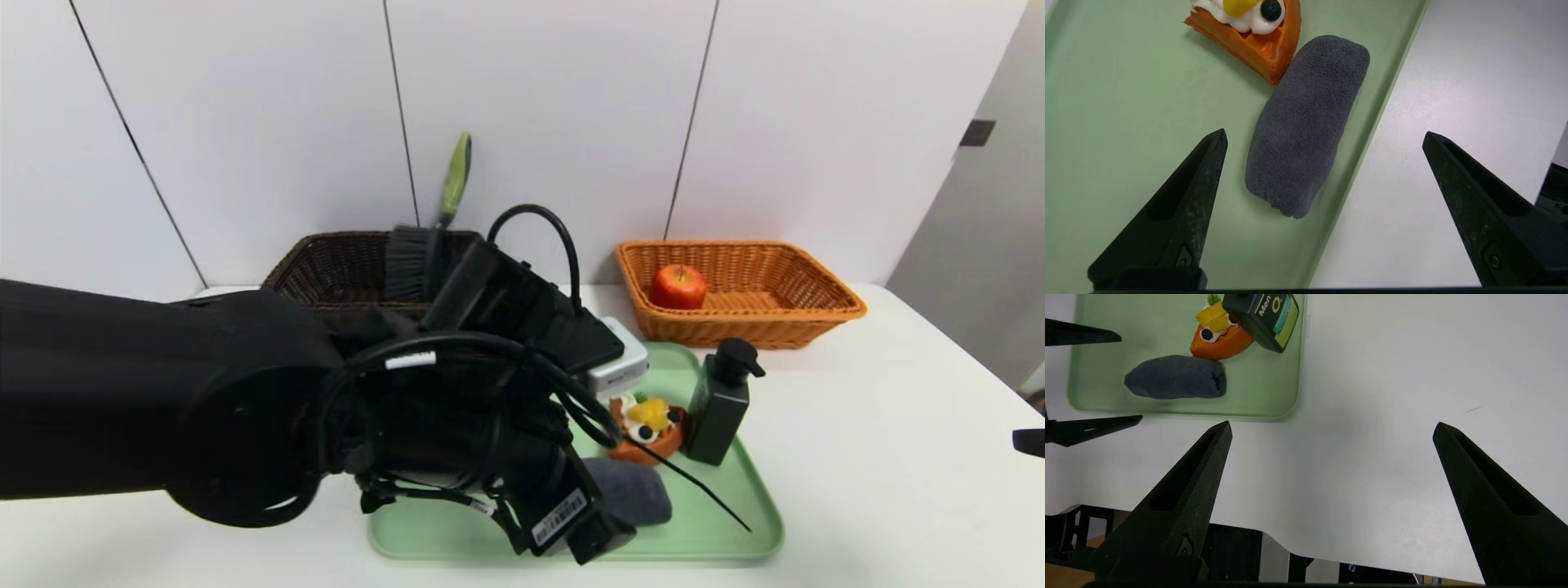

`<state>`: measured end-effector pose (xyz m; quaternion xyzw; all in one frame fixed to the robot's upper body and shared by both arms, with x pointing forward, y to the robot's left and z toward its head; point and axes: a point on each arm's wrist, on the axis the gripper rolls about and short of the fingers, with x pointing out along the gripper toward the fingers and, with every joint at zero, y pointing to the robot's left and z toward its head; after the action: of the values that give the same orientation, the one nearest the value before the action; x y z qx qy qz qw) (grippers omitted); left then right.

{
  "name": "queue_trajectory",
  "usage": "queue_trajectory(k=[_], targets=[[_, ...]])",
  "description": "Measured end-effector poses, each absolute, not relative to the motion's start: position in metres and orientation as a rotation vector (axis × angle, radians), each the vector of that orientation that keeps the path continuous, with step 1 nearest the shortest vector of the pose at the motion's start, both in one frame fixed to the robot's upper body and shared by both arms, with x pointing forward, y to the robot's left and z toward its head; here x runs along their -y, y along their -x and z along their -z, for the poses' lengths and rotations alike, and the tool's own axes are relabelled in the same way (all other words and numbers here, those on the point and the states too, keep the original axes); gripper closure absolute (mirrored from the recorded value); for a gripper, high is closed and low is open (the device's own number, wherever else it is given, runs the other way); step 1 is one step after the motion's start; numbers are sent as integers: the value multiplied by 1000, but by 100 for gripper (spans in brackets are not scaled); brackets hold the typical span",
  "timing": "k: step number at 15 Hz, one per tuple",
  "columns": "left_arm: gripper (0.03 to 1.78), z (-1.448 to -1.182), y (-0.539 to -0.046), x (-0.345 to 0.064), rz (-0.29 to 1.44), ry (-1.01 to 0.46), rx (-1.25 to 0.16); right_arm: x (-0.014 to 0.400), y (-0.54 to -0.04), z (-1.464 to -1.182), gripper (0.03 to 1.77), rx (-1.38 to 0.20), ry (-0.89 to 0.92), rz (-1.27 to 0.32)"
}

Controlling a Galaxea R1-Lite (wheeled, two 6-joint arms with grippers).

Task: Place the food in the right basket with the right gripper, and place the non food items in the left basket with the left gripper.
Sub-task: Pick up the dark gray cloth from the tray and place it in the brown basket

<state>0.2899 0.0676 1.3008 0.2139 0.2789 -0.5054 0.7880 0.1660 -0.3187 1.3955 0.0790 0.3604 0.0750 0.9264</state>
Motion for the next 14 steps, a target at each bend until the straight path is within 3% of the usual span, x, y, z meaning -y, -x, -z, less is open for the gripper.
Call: queue_trajectory(k=[10,12,14], targets=[[12,-1248,-309,-42,1077,-498,-699,318,-168,-1392,10,-758,-160,-147],[48,-1243,-310,-40,1075,-502,-707,318,-168,-1392,10,-758,-161,-148],[73,-1242,-311,-40,1057,-509,-709,318,-168,-1392,10,-757,-161,-149]])
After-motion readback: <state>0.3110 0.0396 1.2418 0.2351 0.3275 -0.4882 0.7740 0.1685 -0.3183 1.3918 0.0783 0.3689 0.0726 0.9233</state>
